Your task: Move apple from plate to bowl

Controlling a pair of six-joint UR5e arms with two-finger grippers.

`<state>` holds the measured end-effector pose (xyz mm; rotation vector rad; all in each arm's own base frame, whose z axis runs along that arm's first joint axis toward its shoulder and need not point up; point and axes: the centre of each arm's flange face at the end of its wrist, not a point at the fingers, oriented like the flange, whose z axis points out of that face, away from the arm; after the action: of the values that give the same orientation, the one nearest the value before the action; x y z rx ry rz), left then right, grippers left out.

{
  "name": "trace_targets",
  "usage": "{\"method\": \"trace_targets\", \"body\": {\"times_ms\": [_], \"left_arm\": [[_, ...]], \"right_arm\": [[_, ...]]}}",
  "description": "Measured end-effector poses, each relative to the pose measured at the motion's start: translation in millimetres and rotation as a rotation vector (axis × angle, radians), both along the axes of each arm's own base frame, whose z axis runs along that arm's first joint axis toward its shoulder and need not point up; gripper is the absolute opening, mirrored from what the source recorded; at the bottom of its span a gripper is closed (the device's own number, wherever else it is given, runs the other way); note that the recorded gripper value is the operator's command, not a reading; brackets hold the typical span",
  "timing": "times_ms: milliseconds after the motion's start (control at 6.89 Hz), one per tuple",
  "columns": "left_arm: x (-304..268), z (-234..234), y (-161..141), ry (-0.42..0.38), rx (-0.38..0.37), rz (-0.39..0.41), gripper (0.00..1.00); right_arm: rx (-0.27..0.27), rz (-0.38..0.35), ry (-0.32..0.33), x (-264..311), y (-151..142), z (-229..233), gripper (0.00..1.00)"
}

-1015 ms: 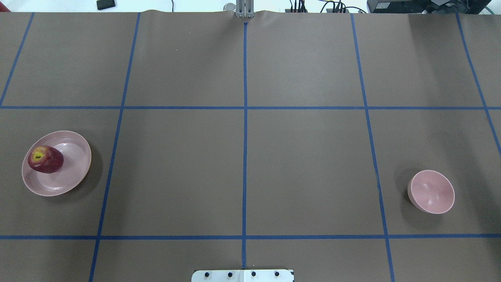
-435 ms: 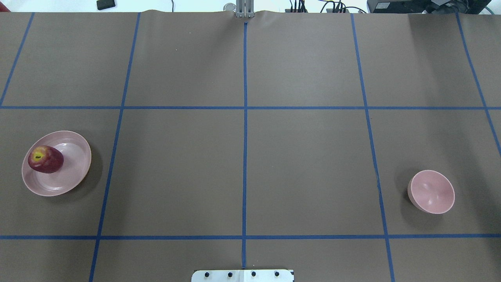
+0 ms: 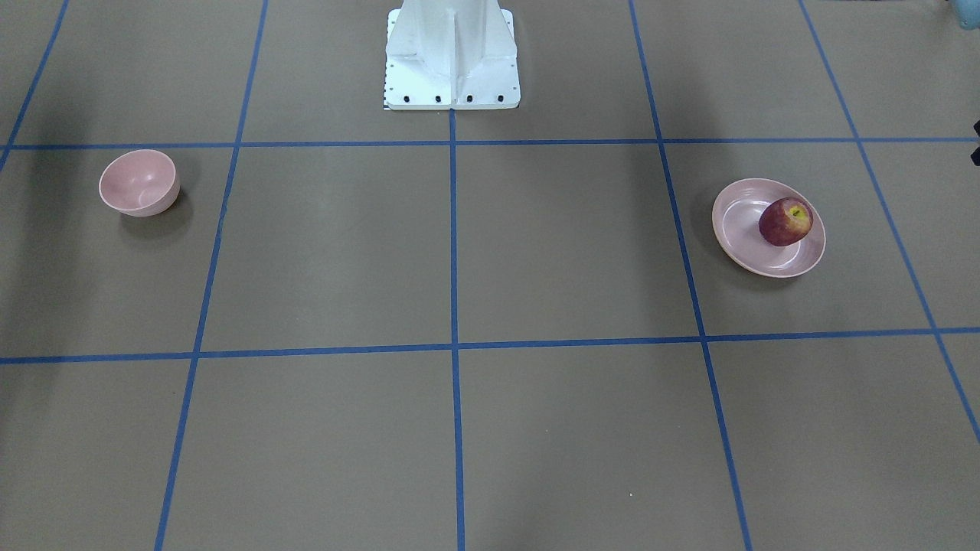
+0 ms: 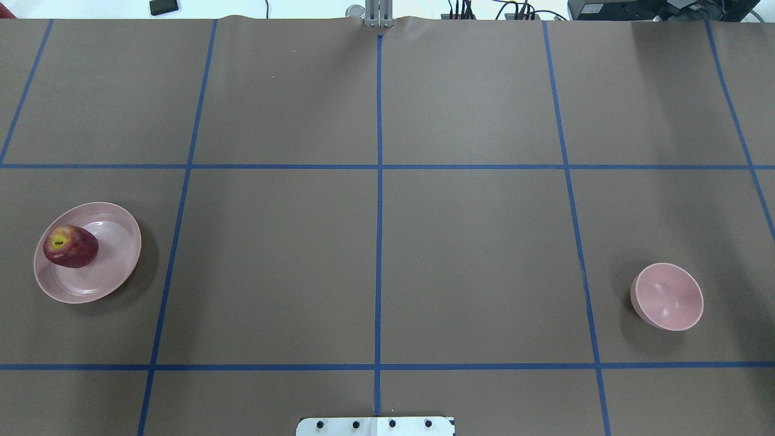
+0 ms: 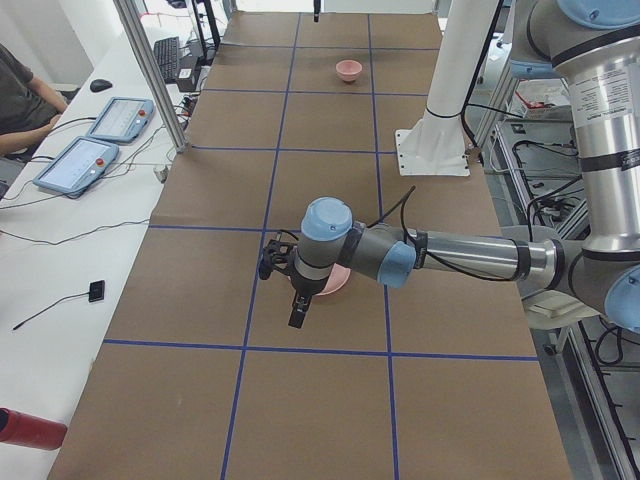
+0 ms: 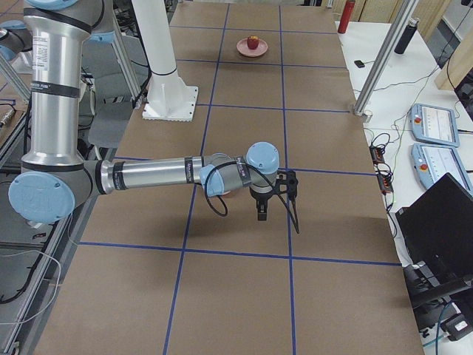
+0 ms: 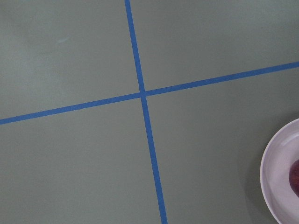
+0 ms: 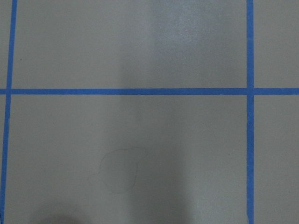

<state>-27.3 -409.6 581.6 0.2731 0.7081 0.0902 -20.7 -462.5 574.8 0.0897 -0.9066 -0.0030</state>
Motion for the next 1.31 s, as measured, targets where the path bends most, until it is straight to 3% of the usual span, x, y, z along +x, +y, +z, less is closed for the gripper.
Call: {"method": "trace_targets", "body": {"times_ms": [725,1305], "left_arm": [[0.0,-2.1,0.0,0.001,0.004,0.0,0.98],[0.7,-0.4,-1.2,0.0,0.0,0.0,0.98]], "right_arm": [[0.055,-0.048,-0.012,-22.6,7.6,0.7,1.0],[0.098,-0.071,-0.024,-27.8,29.6,13.1,1.0]]}}
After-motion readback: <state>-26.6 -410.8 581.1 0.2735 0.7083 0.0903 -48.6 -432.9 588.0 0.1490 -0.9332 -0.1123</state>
